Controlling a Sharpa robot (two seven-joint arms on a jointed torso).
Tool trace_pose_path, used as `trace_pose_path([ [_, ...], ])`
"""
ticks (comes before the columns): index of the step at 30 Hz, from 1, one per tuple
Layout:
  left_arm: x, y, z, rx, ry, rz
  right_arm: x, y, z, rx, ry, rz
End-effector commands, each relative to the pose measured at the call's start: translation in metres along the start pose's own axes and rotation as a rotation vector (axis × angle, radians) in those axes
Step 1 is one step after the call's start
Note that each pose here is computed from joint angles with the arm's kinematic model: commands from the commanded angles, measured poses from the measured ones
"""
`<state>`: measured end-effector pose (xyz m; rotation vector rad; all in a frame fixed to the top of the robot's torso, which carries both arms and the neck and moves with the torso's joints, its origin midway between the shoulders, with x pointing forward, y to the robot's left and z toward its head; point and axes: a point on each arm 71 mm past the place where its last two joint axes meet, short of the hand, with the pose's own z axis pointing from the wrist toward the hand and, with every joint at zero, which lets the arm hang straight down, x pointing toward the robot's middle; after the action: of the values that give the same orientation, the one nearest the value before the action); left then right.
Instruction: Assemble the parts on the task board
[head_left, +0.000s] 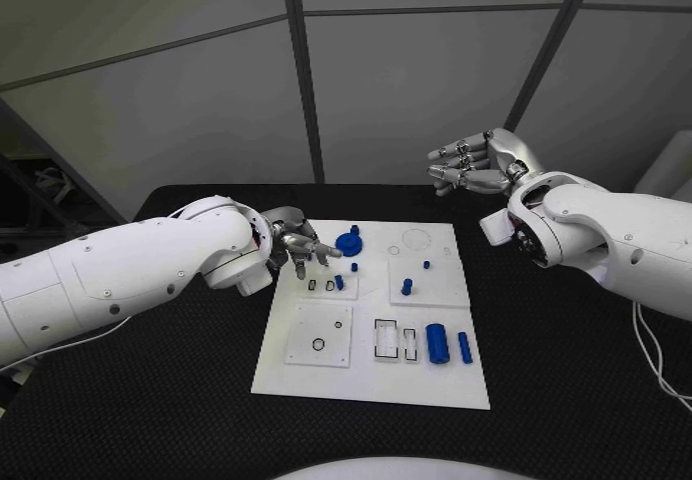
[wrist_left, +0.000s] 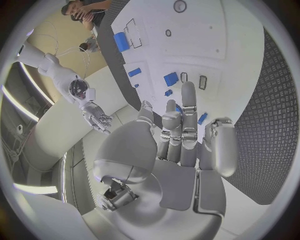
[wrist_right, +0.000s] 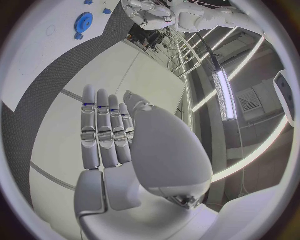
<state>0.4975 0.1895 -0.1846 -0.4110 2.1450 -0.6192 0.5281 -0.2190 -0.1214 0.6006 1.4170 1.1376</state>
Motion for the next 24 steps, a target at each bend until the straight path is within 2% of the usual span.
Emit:
trace_pose_path([
  [1, -0.0008, -0.0019, 0.0036, -0.039, -0.002, 0.127, 0.0, 0.002, -0.001, -0.001, 0.011, -0.023],
  [12, 0.0092, -0.0127, 0.0152, -0.05, 0.039, 0.208, -0.005, -0.001, -0.001, 0.013, -0.017, -0.069],
  [24, 0.0172, -0.0203, 0.0224, -0.057, 0.09, 0.274, -0.004, 0.0, 0.001, 0.008, -0.029, -0.074],
])
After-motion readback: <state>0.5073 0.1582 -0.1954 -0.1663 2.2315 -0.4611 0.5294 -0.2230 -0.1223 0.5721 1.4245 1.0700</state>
